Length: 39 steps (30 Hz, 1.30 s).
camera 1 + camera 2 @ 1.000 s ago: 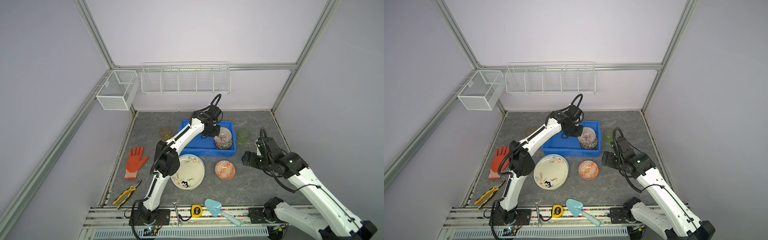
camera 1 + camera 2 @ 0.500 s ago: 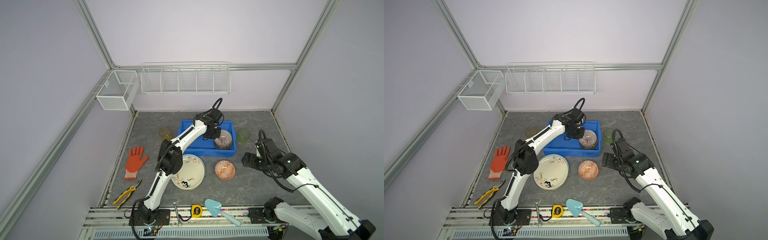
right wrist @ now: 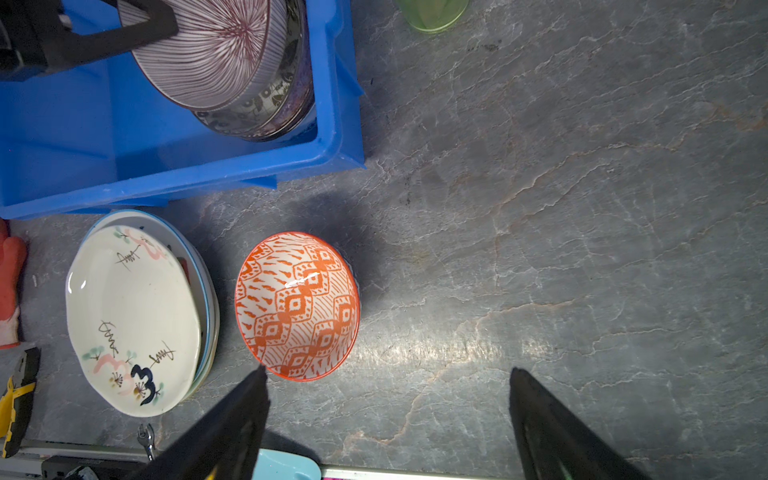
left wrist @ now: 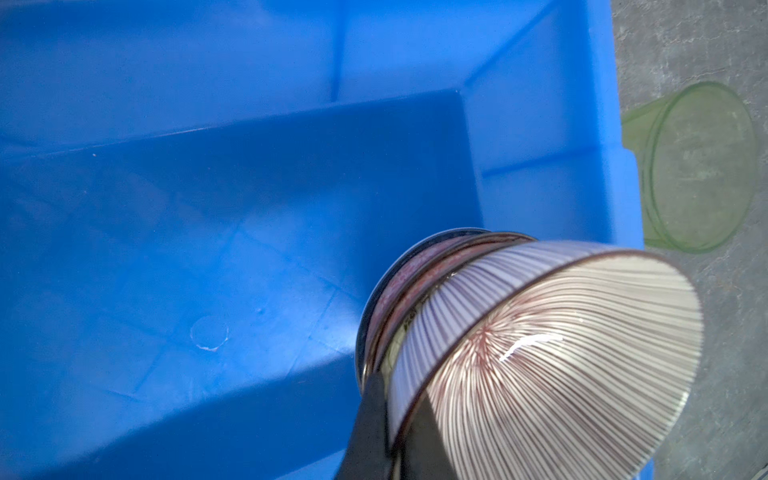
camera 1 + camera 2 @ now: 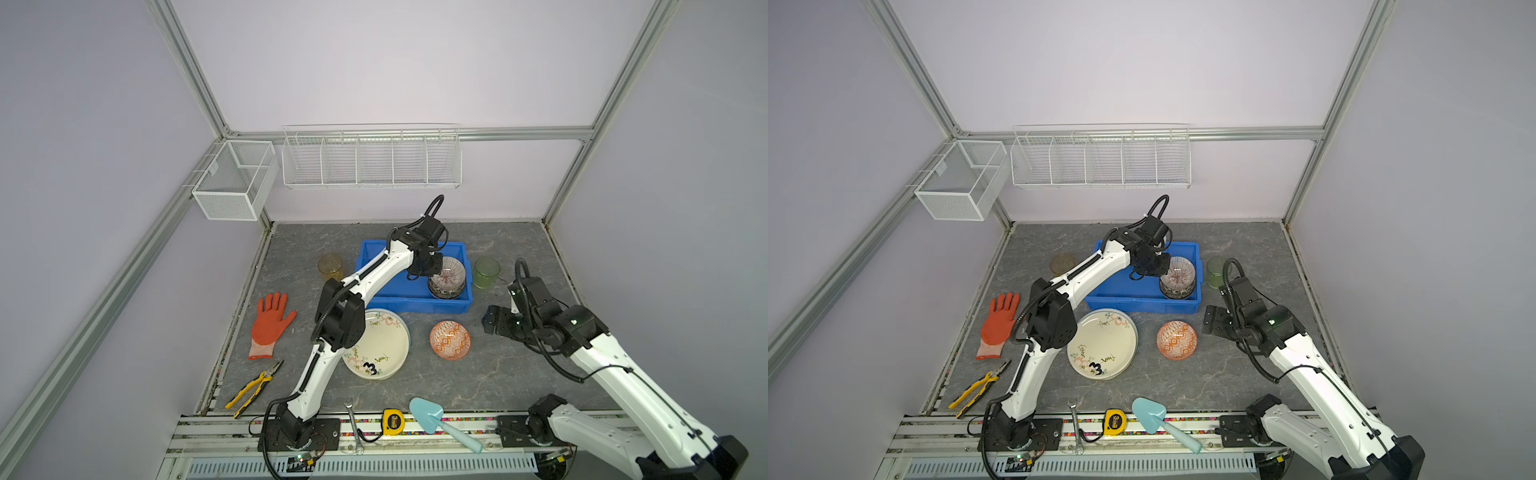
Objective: Place the mixed dishes into the plastic bin
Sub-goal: 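Lower the pink-striped bowl onto the bowls in the bin and open the left gripper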
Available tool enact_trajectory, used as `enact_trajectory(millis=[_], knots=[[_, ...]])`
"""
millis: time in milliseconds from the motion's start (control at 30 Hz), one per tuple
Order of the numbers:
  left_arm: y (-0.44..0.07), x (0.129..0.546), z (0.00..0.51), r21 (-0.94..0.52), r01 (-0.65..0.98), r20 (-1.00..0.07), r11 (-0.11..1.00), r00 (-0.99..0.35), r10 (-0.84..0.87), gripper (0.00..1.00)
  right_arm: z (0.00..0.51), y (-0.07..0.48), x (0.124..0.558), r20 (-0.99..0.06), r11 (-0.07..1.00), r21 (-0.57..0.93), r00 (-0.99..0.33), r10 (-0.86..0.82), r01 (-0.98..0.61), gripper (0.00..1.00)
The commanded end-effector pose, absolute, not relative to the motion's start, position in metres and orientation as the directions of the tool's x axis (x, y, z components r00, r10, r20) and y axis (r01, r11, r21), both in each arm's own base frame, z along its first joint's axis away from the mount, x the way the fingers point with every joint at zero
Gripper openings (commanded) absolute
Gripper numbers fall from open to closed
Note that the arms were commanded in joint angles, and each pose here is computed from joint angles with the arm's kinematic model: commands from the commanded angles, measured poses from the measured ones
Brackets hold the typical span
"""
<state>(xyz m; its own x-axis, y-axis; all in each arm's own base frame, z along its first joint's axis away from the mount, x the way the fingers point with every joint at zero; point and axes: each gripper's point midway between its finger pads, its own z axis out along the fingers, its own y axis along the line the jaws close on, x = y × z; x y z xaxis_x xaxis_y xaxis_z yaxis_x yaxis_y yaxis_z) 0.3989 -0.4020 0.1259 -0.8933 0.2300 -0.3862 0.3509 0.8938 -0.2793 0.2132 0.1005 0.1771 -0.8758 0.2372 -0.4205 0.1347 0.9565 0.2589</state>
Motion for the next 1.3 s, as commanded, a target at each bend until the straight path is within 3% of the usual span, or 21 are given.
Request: enact_trajectory(millis=[0, 300, 767, 933, 1267], knots=[[-0.410, 0.400, 0.121, -0.313, 0.339, -0.385, 0.887, -0.899, 0.207, 0.04, 0.169, 0.101, 0.212, -0.405, 0.957, 0.256, -0.884, 0.235, 0.137, 0.91], [-0.412, 0.395, 0.118, -0.338, 0.336, -0.361, 0.879, -0.909, 0.209, 0.18, 0.168, 0.101, 0.212, -0.401, 0.957, 0.257, -0.886, 0.233, 0.135, 0.91], [-0.403, 0.372, 0.134, -0.385, 0.290, -0.299, 0.876, -0.937, 0.179, 0.48, 0.170, 0.103, 0.213, -0.398, 0.955, 0.265, -0.887, 0.233, 0.131, 0.91], [-0.399, 0.368, 0.144, -0.393, 0.282, -0.298, 0.875, -0.939, 0.169, 0.55, 0.170, 0.105, 0.214, -0.395, 0.955, 0.267, -0.889, 0.231, 0.129, 0.91], [-0.401, 0.364, 0.163, -0.421, 0.292, -0.306, 0.859, -0.937, 0.168, 0.59, 0.172, 0.104, 0.213, -0.399, 0.953, 0.272, -0.886, 0.237, 0.132, 0.91]])
